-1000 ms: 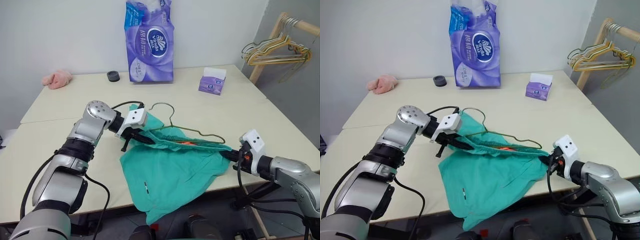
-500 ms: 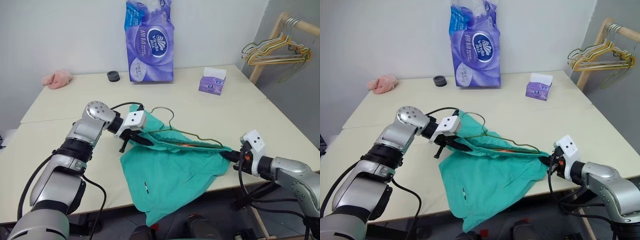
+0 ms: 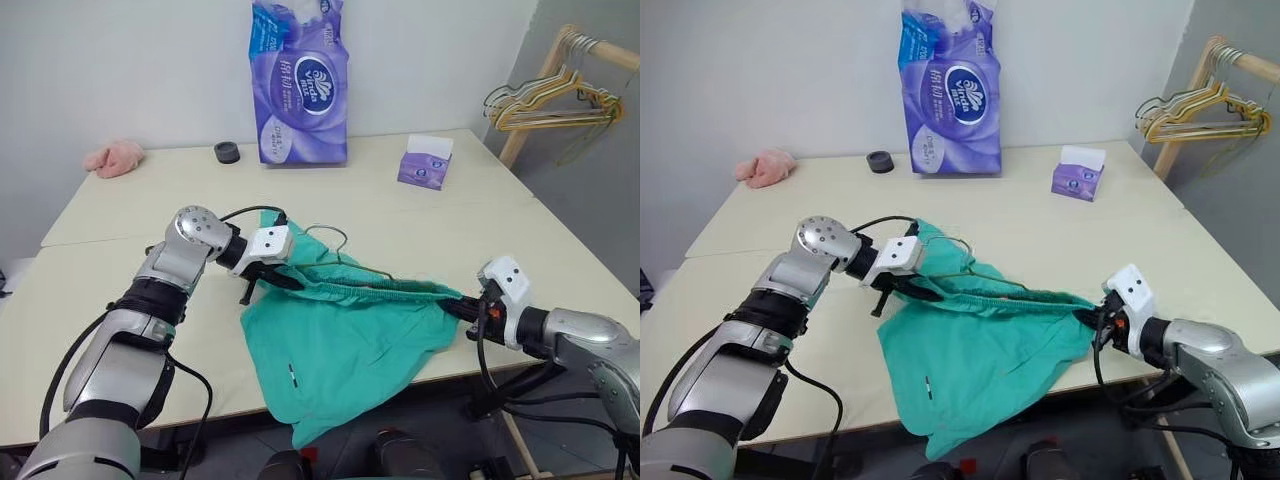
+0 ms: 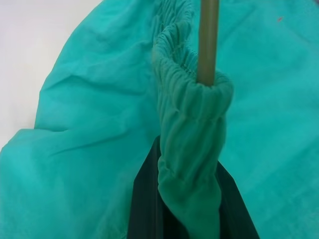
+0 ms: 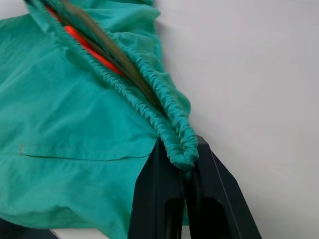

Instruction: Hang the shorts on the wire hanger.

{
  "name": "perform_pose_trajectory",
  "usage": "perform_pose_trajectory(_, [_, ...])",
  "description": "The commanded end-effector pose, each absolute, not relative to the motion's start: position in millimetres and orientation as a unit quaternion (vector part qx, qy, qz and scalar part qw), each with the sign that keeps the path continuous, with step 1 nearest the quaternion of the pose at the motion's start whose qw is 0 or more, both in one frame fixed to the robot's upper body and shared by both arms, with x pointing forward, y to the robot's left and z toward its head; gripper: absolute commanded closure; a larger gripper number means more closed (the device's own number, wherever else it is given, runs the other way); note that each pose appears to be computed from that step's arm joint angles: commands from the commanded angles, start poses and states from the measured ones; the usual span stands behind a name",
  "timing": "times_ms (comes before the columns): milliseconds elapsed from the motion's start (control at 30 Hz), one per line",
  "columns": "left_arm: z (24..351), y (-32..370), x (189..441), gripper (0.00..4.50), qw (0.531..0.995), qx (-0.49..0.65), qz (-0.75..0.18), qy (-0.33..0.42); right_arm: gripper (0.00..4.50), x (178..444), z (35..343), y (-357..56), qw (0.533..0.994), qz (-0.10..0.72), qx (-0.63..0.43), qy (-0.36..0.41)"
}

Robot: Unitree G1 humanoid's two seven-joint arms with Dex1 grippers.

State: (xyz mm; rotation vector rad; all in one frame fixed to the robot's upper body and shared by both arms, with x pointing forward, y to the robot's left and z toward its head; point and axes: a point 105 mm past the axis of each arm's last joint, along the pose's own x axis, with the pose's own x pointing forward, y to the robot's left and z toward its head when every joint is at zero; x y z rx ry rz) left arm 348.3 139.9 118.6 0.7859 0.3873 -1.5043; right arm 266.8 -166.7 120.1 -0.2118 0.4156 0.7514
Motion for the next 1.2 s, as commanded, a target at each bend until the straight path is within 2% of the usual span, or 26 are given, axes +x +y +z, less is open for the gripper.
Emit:
perform_pose_trajectory(33, [126, 132, 353, 4.50, 0.655, 0.355, -0.650, 0.147, 4.46, 271, 139, -158, 0.902, 0.368, -0.149, 0.169])
perform_pose_trajectory(433, [111, 105, 348, 4.50, 0.638, 0.380, -0.658, 0.124, 4.46, 286, 165, -119, 0.862, 0.406, -0.278, 0.121])
perform_pose_trajectory(767, [107, 103, 355, 4.50, 0.651, 0.399, -0.636, 0.114, 4.46, 290, 166, -124, 0.832, 0.405, -0.357, 0.125])
perform_pose_trajectory(867, [107, 97, 355, 4.50, 0.654, 0.394, -0.637, 0.106, 3.73, 292, 168, -125, 0.826, 0.405, -0.374, 0.121])
perform_pose_trajectory(1200, [105, 93, 352, 4.50, 0.657, 0.384, -0.640, 0.100, 0.40, 278, 167, -136, 0.806, 0.415, -0.397, 0.143])
